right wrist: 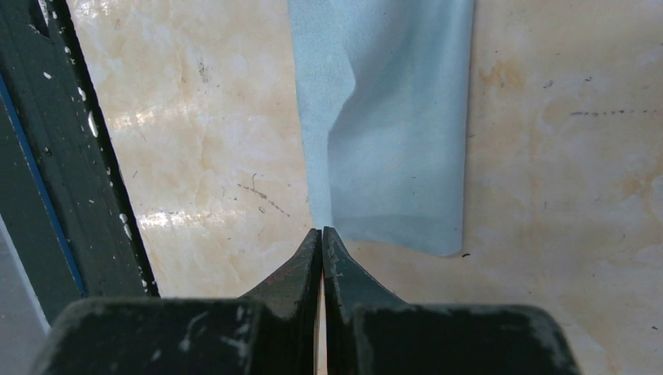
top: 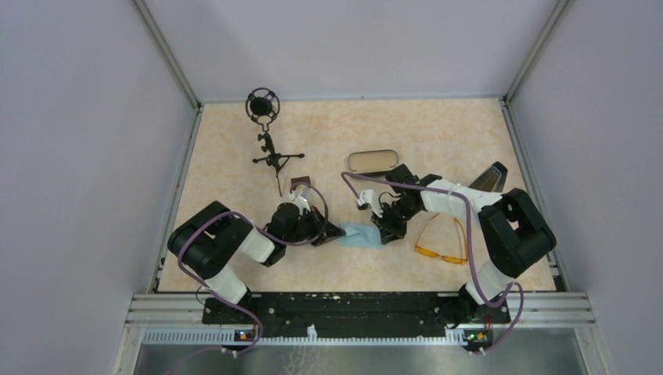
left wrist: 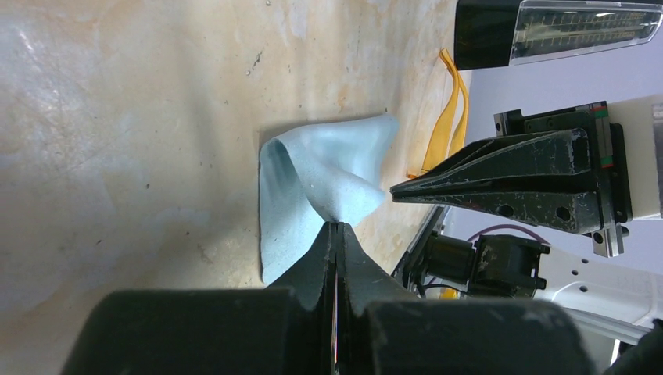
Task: Organize the sunglasses
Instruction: Fold the glasses cleaning cloth at the center of the board.
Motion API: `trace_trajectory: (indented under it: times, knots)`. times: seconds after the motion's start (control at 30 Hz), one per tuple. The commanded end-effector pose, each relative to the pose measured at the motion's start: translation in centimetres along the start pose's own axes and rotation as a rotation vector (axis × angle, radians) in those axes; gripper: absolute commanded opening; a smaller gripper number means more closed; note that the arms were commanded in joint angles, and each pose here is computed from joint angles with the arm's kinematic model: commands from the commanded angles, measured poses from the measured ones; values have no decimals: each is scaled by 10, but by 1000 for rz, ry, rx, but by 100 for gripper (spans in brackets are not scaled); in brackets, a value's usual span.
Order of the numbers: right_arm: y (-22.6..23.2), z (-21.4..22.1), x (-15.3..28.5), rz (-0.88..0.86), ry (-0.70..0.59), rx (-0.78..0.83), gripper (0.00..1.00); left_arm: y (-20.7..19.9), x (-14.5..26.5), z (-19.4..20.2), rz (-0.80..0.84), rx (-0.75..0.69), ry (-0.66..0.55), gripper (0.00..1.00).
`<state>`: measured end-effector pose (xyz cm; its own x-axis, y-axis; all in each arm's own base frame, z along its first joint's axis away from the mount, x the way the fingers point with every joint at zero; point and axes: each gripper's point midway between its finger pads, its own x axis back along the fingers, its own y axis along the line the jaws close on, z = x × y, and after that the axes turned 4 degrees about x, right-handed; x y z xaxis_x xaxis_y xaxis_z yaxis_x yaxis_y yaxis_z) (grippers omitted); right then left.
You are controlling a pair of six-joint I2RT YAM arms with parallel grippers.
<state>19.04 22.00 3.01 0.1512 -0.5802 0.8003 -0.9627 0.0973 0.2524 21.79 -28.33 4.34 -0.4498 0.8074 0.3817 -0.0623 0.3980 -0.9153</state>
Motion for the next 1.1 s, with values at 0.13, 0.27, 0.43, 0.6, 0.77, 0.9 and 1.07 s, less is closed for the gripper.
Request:
trace_trajectory:
  times: [0.13, 0.27, 0.43, 0.6, 0.77, 0.9, 1.07]
  knots:
    - [10, -1, -10, -59, 0, 23, 0, -1, 1, -2, 21, -17, -13, 0]
    - [10, -1, -11, -60, 0, 25, 0, 0, 2, -1, 20, -18, -14, 0]
    - [11, -3, -11, -63, -4, 27, 0, 1, 3, 1, 17, -23, -5, 0]
    - [10, -7, -7, -49, -13, 37, 0, 2, 3, 0, 8, -29, -2, 0]
    - [4, -14, 1, -3, -29, 47, 7, -3, -1, 0, 22, -30, 11, 0]
    - [-5, -21, 11, 61, -52, 60, 14, -11, -6, -4, 37, -35, 11, 0]
    - [-28, -30, 37, 124, -134, 0, 17, -25, -16, -11, 68, -38, 15, 0]
